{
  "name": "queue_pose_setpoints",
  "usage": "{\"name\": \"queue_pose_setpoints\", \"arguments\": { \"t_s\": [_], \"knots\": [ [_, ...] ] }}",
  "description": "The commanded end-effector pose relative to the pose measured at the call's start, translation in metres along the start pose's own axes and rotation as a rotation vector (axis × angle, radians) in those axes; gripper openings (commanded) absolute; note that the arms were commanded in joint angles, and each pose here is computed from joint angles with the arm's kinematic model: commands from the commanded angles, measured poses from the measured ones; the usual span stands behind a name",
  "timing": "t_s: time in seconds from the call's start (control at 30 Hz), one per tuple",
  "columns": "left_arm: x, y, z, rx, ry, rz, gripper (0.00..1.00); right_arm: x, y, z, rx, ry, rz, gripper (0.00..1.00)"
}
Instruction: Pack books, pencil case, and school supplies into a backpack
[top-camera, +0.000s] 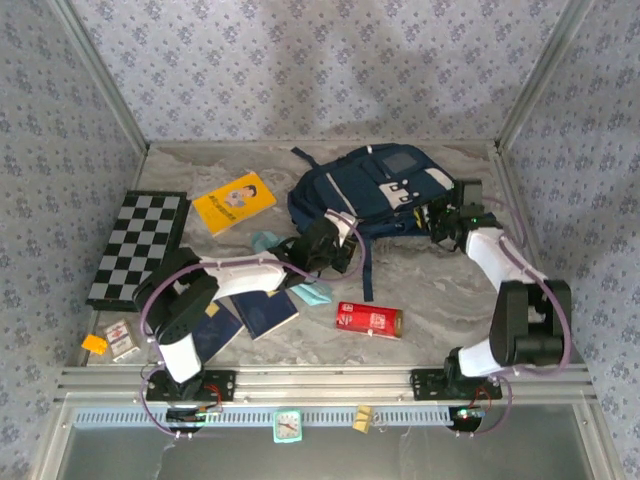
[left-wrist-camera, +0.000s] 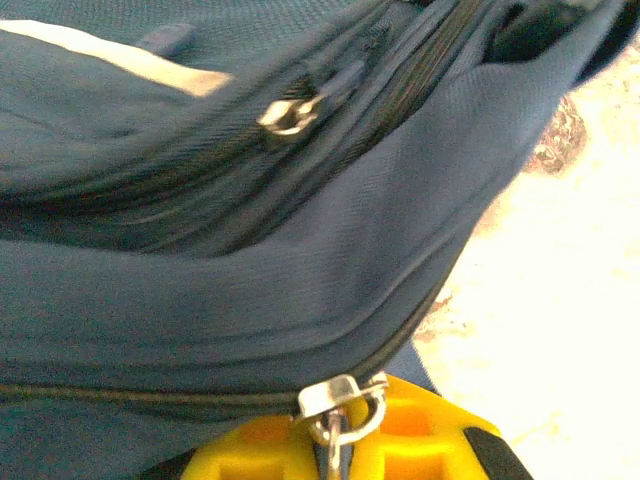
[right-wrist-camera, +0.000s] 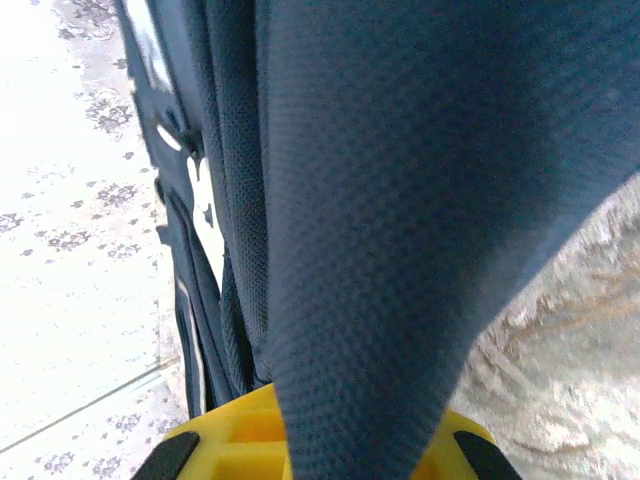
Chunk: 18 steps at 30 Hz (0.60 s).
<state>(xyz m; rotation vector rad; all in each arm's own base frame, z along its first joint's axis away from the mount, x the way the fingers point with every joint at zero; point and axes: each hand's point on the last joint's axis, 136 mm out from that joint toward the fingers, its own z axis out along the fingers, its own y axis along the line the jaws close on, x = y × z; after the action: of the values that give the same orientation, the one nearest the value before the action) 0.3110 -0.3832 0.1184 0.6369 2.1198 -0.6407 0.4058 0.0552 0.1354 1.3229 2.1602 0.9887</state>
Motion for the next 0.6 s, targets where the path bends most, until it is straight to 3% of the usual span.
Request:
{"name": "queue_pose_setpoints", "arguments": {
  "t_s": [0.0,0.1,0.2,0.3,0.33,0.57],
  "knots": [
    [-0.001,0.001,-0.019,0.022,0.045,0.031,0.0,-0.058,0.021,0.013,-0.038,-0.067,-0.074,0.0],
    [-0.002,-0.005,-0.021,0.055,0.047,0.034,0.0,-0.074,0.023,0.029,-0.03,-0.03,-0.117,0.02],
    [-0.016,-0.016,-0.018,0.101,0.026,0.01,0.0,-0.078,0.031,0.035,-0.039,-0.02,-0.166,0.1],
    [-0.039,-0.028,-0.008,0.133,-0.003,-0.017,0.0,-0.066,0.035,0.03,-0.053,-0.011,-0.219,0.27],
    [-0.046,-0.031,-0.004,0.137,-0.015,-0.018,0.0,-0.057,0.019,0.031,-0.032,0.012,-0.216,0.32],
    [-0.043,-0.039,0.009,0.162,0.005,-0.014,0.0,-0.024,-0.001,-0.013,-0.005,0.035,-0.266,0.73]
  ]
}}
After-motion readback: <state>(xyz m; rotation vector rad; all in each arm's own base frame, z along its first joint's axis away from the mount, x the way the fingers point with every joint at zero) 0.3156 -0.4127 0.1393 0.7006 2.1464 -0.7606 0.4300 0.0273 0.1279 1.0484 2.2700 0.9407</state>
